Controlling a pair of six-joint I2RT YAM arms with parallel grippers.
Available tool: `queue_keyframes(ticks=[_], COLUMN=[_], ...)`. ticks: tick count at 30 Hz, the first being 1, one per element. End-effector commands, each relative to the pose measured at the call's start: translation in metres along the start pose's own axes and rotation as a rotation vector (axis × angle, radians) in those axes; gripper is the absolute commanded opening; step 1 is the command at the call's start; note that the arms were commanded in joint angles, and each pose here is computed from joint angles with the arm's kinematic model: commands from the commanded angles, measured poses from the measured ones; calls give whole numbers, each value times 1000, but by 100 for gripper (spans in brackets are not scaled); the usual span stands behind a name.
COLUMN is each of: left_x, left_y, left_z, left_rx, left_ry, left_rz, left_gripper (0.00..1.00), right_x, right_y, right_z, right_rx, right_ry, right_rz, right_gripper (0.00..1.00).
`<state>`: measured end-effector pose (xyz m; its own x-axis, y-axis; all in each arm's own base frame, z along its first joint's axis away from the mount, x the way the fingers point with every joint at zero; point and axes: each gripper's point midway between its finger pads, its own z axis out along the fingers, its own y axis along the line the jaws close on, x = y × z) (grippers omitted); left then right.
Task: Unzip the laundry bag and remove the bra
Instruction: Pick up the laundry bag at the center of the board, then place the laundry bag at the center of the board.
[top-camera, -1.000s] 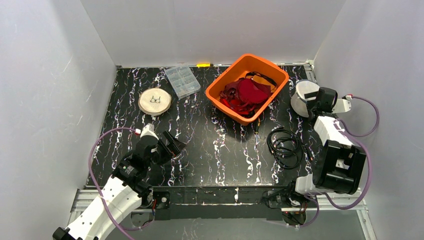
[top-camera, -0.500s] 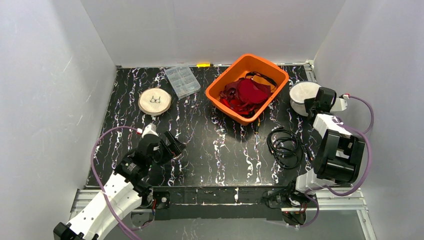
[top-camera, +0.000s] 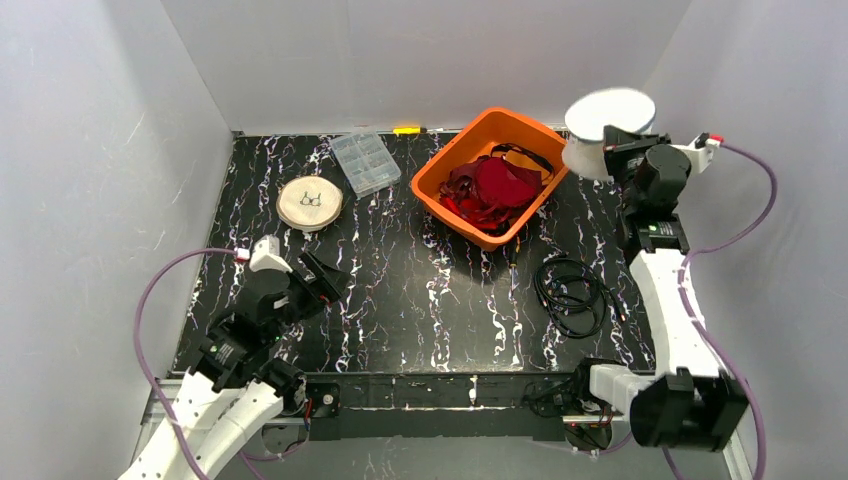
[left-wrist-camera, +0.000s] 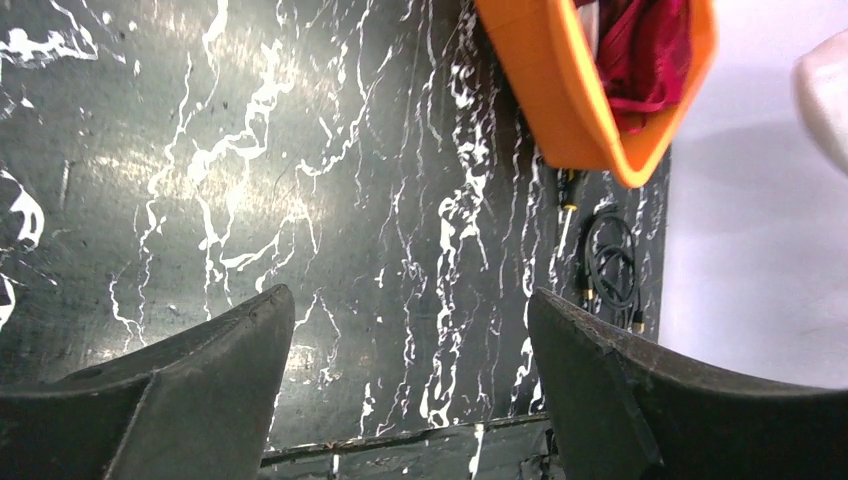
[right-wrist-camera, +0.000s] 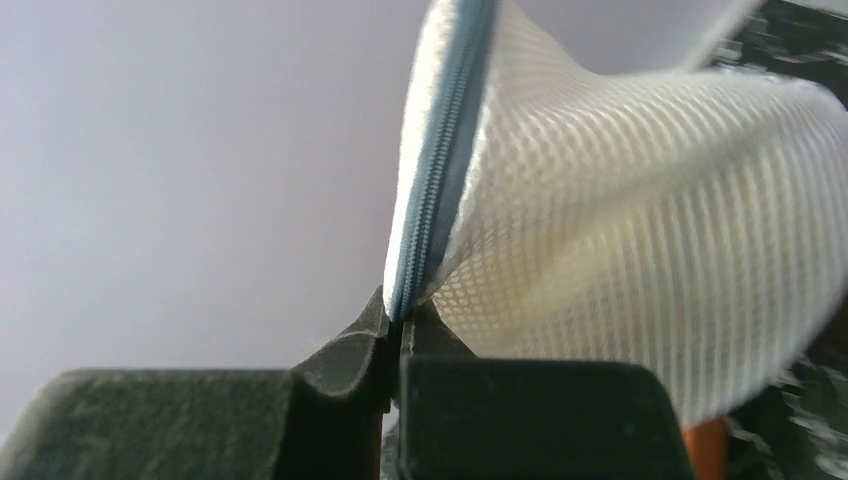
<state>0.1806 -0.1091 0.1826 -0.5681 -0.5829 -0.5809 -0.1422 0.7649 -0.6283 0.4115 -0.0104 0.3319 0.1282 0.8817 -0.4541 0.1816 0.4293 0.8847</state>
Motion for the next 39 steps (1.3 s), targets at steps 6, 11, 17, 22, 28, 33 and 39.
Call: queue_keyframes(ticks=[6,11,17,22,28,33,39], left_x=[-19,-22,0,42,60,67,85], left_y=[3,-7,-28,-51,-53,-59,-51], left_z=[-31,-38,-44,-50,-49,-37,-11], left_rx=[3,102,303,500,550,622,625], left_ry=[-81,-117,-55,145,219,234,275], left_rz=[23,-5,35,30,-24,-89,-149], left_gripper=[86,99,98,99,99,98,98], right_x=[36,98,149,189,242,262,257], right_y=[160,149,108,79,42,1,-34], right_z=[-149,-217,-263,-279,-304,-303,-290], right_rx=[-572,-738,-769,-776,-773,-705,-613], right_ry=[275,624,918,1056,1181,1159,1045], right_rz=[-143,-195,-271,-282,-254,-92,49], right_gripper=[1,1,1,1,1,1,1])
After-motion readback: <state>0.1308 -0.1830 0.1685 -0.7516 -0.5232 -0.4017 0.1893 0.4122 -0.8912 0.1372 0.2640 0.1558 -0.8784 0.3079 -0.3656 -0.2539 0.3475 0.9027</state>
